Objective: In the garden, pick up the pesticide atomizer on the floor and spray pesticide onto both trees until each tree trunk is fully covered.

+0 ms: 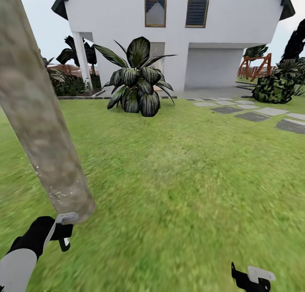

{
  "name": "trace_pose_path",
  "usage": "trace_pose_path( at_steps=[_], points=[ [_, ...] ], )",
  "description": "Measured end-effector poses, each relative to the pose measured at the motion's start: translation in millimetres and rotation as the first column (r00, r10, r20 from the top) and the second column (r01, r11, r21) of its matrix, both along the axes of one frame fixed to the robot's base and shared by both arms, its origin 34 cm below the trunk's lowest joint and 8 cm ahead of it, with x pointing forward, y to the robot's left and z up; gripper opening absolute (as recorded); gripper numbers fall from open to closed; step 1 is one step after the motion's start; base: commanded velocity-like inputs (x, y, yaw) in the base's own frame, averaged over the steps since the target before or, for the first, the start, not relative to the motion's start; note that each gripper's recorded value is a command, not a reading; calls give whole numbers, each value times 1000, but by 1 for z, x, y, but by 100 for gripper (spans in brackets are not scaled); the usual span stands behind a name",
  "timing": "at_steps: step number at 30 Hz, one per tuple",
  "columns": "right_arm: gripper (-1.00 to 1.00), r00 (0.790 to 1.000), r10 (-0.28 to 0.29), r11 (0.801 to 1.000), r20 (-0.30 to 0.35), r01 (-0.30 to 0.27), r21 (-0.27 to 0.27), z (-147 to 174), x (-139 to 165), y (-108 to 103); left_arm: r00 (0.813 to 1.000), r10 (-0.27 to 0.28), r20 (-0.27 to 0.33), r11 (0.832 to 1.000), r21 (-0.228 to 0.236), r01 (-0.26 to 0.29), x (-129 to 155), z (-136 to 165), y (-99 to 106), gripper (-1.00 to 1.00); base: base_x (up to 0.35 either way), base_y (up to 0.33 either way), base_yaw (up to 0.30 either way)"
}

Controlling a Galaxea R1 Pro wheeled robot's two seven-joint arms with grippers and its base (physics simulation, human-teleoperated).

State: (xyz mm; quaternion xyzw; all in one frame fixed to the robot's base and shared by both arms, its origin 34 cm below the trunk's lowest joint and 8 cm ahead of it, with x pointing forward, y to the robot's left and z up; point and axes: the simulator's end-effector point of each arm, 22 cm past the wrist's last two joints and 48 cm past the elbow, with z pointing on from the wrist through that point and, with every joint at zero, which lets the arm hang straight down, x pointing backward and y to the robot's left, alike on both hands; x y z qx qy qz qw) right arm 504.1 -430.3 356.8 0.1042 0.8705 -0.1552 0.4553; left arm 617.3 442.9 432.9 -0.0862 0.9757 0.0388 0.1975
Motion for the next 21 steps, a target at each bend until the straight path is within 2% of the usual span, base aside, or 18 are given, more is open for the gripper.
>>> trace_pose_path(
  at_steps=[16,21],
  points=[
    [100,1000,0,1000,0,0,0,0,0,0,1000,1,-1,1000,-1,-1,0,0,0,-100,153,-240,273],
    [100,1000,0,1000,0,0,0,0,0,0,1000,0,-1,1000,-1,0,0,0,0,-100,153,-240,51]
  ],
)
